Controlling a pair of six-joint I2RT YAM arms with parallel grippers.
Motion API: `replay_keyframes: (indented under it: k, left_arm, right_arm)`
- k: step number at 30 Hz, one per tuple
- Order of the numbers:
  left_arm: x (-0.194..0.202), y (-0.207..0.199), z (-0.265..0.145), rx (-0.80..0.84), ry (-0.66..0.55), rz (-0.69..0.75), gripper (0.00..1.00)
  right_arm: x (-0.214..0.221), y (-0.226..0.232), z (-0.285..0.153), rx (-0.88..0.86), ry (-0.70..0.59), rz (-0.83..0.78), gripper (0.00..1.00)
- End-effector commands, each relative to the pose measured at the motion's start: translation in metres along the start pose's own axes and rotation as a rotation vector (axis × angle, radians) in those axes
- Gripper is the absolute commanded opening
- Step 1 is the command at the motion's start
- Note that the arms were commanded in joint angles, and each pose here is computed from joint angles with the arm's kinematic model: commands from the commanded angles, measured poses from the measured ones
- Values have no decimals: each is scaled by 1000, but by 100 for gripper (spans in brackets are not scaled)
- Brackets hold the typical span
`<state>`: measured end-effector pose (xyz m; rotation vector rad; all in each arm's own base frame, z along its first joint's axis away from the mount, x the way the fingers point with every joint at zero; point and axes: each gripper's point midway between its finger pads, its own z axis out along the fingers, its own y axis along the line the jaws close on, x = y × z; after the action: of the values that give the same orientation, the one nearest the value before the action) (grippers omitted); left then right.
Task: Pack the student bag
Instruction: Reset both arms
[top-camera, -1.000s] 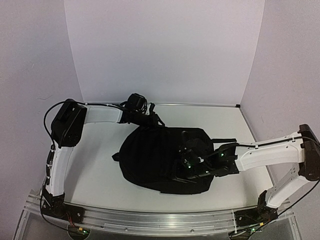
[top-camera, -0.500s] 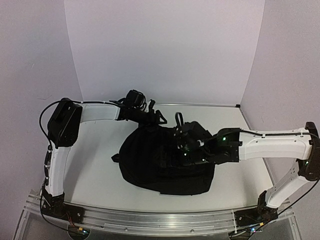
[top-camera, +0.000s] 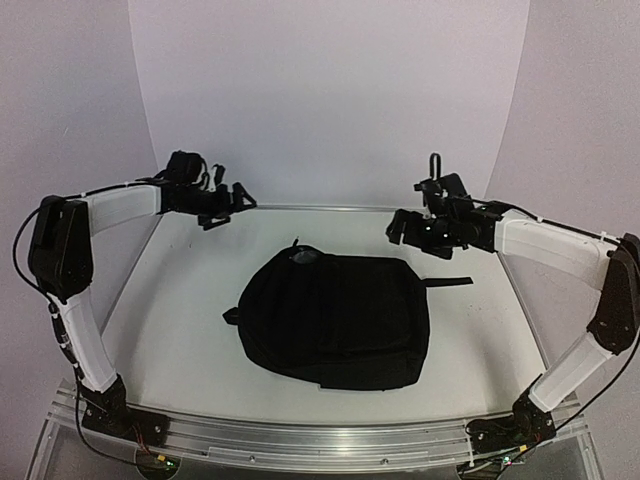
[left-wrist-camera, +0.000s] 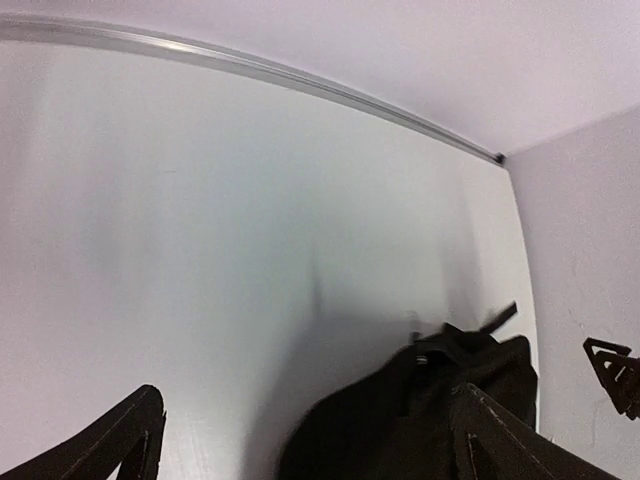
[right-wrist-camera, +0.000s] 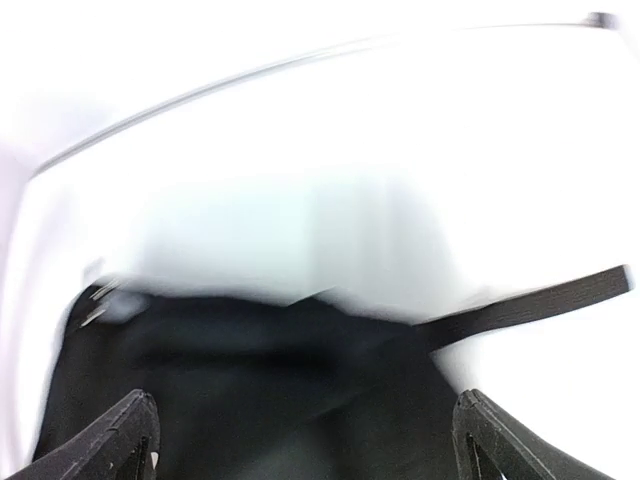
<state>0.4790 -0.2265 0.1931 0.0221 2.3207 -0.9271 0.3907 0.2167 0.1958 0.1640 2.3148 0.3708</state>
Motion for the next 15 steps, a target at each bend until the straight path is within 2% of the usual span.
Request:
replay_keyframes:
  k: [1,6,10,15]
  left_arm:
    - [-21,78,-67,-143,-123,-72,100]
    - [-32,147,-147,-277,-295,-162,100]
    - [-33,164,-203,-415,-466,-115,100]
    - [-19,160,-248,-549,-636,-9,100]
  right_arm:
    - [-27,-67,-6,63,-50,-14,98]
    - [-56,-144,-34,151,-158,70,98]
    - [-84,-181,-84,194,-349,113,98]
    - [-94,-185,-136,185,-592,94,98]
